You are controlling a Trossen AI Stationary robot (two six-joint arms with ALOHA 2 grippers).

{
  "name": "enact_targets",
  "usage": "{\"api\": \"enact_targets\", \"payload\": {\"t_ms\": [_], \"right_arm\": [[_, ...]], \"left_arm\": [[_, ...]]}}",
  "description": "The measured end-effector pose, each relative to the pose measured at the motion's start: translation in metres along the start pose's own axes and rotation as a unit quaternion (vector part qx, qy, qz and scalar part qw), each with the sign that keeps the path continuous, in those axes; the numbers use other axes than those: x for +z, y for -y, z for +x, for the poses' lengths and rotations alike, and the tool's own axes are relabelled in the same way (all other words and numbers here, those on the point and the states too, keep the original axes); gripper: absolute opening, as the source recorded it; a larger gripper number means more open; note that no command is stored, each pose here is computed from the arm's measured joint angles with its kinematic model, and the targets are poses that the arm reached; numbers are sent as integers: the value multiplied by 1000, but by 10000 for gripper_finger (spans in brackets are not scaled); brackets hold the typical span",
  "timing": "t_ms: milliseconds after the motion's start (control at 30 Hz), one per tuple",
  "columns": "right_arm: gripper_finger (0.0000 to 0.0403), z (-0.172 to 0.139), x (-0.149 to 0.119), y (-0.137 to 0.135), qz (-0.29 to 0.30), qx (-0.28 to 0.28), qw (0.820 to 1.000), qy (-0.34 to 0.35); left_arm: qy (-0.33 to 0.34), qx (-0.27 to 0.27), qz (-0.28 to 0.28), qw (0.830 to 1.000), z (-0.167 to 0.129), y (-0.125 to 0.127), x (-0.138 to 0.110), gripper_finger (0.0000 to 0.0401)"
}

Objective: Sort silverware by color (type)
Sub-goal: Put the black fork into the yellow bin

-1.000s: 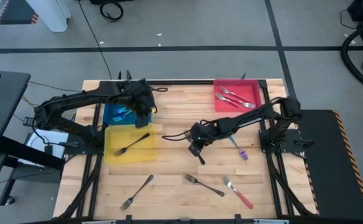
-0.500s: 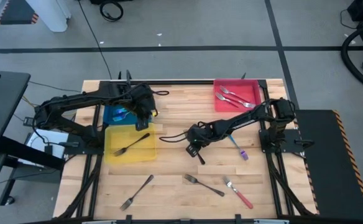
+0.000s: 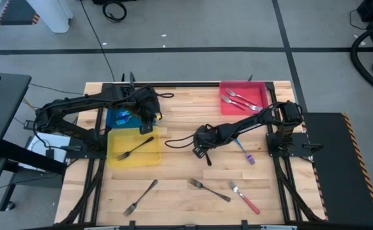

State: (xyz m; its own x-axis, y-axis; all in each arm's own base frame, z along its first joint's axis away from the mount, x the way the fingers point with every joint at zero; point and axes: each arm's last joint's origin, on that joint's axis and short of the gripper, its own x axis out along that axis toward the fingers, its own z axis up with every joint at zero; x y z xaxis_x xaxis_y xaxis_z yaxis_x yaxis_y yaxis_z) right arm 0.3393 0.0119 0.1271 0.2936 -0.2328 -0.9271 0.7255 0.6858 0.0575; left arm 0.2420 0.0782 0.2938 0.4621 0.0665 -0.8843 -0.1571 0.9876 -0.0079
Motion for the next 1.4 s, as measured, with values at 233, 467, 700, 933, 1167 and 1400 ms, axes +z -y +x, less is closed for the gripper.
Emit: {"api": "enact_targets", "payload": {"t_ms": [233,467,700,933,1167,1400], "right_arm": [[94,0,0,3,-13,-8,1000,-8],[22,2,2,7,-37,-12,999,-15],[15,0,4,8,-63,-4,998,-17],[10,-27,12,17,-106,25,994,-5],[10,-84,41,50,-118,51,990,62],[10,-131,62,117,-111,-31,986,117]], "left_arm": [[0,0,0,1000,0,0,0,105],[0,0,0,1000,0,0,0,105],[0,0,0,1000,0,0,0,105],[-2,0,1,1000,0,0,0,105],[-15,-2,1,1000,0,1,-3,105],[-13,-2,17,1000,0,1,-2,105]]}}
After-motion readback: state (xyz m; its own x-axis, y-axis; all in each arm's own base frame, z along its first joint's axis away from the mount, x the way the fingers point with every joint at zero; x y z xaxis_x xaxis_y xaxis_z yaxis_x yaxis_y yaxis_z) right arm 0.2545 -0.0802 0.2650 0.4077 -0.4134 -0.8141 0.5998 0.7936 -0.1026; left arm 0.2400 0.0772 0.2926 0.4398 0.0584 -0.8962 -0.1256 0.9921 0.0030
